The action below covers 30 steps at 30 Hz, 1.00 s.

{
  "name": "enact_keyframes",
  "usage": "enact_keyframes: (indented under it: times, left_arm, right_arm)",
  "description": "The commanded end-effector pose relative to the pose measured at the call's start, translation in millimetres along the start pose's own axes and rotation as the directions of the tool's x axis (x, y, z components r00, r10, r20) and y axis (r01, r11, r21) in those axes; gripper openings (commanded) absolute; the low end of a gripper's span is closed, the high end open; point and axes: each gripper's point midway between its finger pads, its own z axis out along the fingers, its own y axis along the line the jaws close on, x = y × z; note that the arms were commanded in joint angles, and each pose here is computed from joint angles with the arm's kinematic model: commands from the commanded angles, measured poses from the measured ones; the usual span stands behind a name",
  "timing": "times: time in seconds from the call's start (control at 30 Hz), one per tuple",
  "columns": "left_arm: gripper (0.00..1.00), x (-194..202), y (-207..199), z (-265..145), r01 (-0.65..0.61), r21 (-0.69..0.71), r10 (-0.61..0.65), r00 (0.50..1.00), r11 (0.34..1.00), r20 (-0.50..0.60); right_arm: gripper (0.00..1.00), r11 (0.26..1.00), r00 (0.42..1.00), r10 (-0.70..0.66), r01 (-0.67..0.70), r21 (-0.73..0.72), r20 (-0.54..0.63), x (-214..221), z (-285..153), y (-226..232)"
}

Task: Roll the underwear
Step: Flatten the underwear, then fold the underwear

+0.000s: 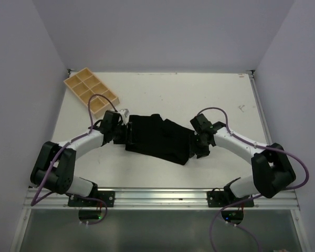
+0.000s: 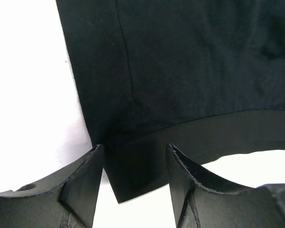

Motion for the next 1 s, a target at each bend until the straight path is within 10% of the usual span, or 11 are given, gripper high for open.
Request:
enact_keyframes:
  times: [0.0, 0.2, 0.67, 0.97]
  left_arm:
    - [0.59, -49, -19, -29, -0.042, 0.017, 0.039, 0.99, 0.999, 0.139]
    - [0.6, -78, -36, -47, -0.031, 0.045, 0.021, 0.979, 0.999, 0.201]
    - [0.57, -7, -21, -6, 0.041, 0.055, -0.044, 0.997, 0.998, 0.068]
    - [0.56, 14, 4, 22, 0.075, -0.028, -0.075, 0.997, 0.997, 0.004]
  right_arm:
    - [0.42, 0.999, 0.989, 0.046, -0.042, -0.03, 0.141, -44, -34, 17]
    - [0.4, 0.983, 0.973, 0.159, -0.171, 0.065, 0.166, -87, -24, 1]
    - [0.32, 0.957, 0.968, 0.216, -0.235, 0.17, 0.125, -131, 32, -18]
    - [0.04, 0.944, 0.953, 0.25, -0.28, 0.172, 0.173, -151, 33, -47]
